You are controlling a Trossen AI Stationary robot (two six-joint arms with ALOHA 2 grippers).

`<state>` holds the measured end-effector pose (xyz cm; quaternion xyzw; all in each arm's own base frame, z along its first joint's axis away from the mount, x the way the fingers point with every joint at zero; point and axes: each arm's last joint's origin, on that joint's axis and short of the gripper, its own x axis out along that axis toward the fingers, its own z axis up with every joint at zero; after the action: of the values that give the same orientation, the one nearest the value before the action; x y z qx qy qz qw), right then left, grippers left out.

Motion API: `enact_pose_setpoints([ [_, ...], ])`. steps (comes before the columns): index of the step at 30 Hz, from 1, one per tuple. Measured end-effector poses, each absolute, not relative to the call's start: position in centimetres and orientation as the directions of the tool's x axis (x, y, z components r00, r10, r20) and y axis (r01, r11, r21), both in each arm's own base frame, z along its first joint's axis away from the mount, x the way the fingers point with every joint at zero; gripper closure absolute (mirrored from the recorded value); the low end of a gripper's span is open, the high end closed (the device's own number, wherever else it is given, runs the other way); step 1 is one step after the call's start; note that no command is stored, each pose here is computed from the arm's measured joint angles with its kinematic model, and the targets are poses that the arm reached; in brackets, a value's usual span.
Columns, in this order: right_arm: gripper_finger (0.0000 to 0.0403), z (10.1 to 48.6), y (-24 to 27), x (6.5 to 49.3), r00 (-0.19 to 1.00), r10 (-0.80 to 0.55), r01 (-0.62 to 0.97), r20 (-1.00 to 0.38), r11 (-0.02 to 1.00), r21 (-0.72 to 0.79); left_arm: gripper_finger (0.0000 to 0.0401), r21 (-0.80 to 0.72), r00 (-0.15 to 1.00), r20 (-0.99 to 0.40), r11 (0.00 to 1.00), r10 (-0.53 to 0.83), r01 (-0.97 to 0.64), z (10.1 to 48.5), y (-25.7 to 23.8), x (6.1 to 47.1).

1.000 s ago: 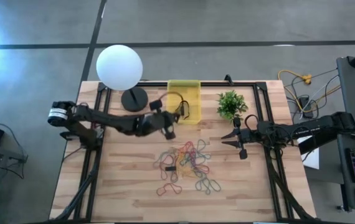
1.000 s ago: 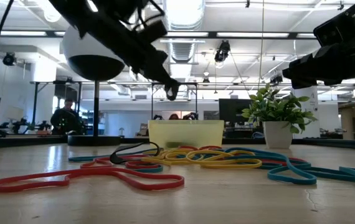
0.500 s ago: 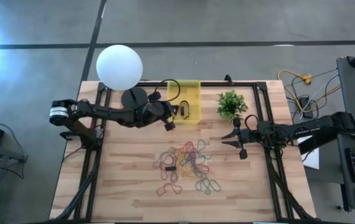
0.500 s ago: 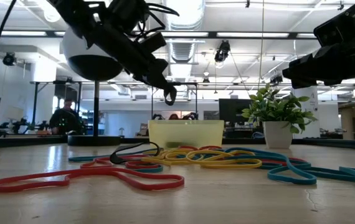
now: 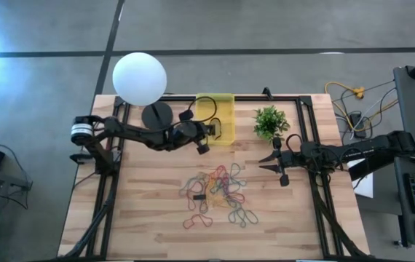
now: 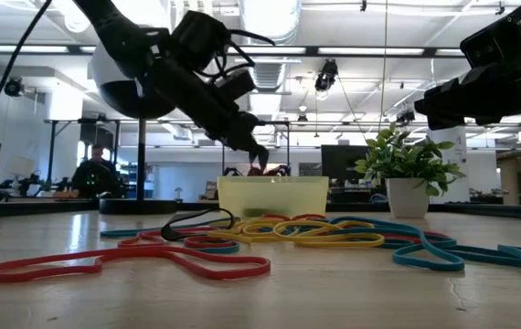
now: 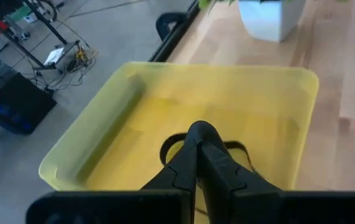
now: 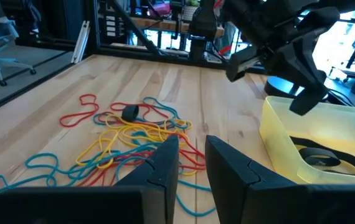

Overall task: Pick and place rubber bands into bin
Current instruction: Put the black rubber band into the yellow bin

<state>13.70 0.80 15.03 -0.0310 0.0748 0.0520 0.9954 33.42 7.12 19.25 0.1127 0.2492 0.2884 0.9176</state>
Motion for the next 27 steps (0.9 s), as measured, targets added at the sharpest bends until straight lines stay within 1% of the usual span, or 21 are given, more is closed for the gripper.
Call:
enact_pose_setpoints([
  [8,0.0335,14.97,0.80,13.70,0.982,0.098,-0.108,-0.159,0.993,-0.054,0.0396,0.336,0.716,-0.370,0.804,0.592,-0.491,19.48,7.31,33.65],
  [10,0.0335,14.97,0.80,13.70,0.982,0.099,-0.108,-0.159,0.993,-0.054,0.0383,0.332,0.722,-0.365,0.807,0.588,-0.489,19.65,7.31,33.69],
  [16,0.0335,14.97,0.80,13.70,0.982,0.098,-0.108,-0.158,0.993,-0.054,0.0324,0.330,0.722,-0.365,0.807,0.588,-0.490,19.68,7.35,33.70],
  [19,0.0335,14.97,0.80,13.70,0.982,0.098,-0.108,-0.158,0.993,-0.054,0.0302,0.331,0.722,-0.365,0.807,0.588,-0.489,19.71,7.35,33.68],
  [23,0.0335,14.97,0.80,13.70,0.982,0.098,-0.108,-0.159,0.993,-0.054,0.0287,0.329,0.724,-0.360,0.806,0.589,-0.492,19.92,7.35,33.62],
  [27,0.0335,14.97,0.80,13.70,0.982,0.098,-0.107,-0.159,0.993,-0.054,0.0285,0.331,0.727,-0.386,0.821,0.568,-0.465,19.92,6.99,33.45],
])
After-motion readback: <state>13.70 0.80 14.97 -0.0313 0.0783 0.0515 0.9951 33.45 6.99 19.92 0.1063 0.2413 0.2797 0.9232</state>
